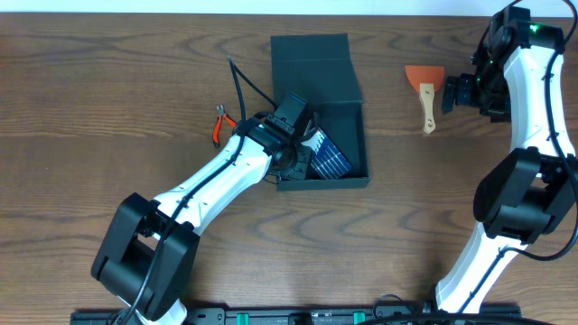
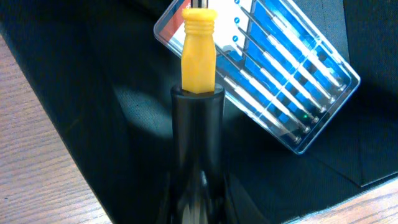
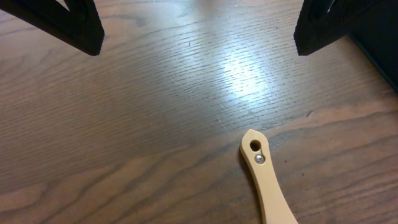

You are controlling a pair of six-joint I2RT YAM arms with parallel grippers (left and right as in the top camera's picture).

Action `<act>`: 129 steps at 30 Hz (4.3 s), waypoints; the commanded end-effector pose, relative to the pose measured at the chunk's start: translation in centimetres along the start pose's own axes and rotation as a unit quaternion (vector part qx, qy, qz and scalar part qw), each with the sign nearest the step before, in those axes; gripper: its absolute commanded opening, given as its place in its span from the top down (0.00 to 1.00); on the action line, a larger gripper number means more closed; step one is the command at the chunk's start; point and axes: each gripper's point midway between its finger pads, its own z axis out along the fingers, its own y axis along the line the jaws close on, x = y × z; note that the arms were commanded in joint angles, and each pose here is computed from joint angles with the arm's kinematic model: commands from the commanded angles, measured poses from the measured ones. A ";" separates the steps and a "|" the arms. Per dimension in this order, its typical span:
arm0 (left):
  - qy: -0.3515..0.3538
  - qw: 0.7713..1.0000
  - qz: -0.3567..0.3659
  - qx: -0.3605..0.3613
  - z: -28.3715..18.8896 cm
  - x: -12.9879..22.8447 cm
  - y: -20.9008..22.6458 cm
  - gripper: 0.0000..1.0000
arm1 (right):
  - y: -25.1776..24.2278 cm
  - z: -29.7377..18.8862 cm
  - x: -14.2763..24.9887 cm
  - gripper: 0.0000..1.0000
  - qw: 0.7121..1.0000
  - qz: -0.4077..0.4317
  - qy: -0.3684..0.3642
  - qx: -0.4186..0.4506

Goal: Pack container
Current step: 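Lower the screwdriver into the box and open the left gripper, then move the left gripper back left over the red-handled pliers, then lower the left gripper and grasp the pliers at the joint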

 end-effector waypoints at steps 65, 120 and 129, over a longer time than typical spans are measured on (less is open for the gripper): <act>-0.051 0.968 -0.190 -0.157 -11.8 -6.5 19.9 0.33 | -0.2 0.1 0.1 0.01 1.000 -0.001 0.003 0.002; 0.060 0.991 -0.025 -0.119 2.8 -5.4 22.1 0.18 | -0.2 0.1 0.1 0.01 1.000 -0.001 0.003 0.002; 0.065 0.990 -0.032 -0.119 3.8 -4.4 22.3 0.18 | -0.2 0.1 0.1 0.01 1.000 -0.001 0.003 0.002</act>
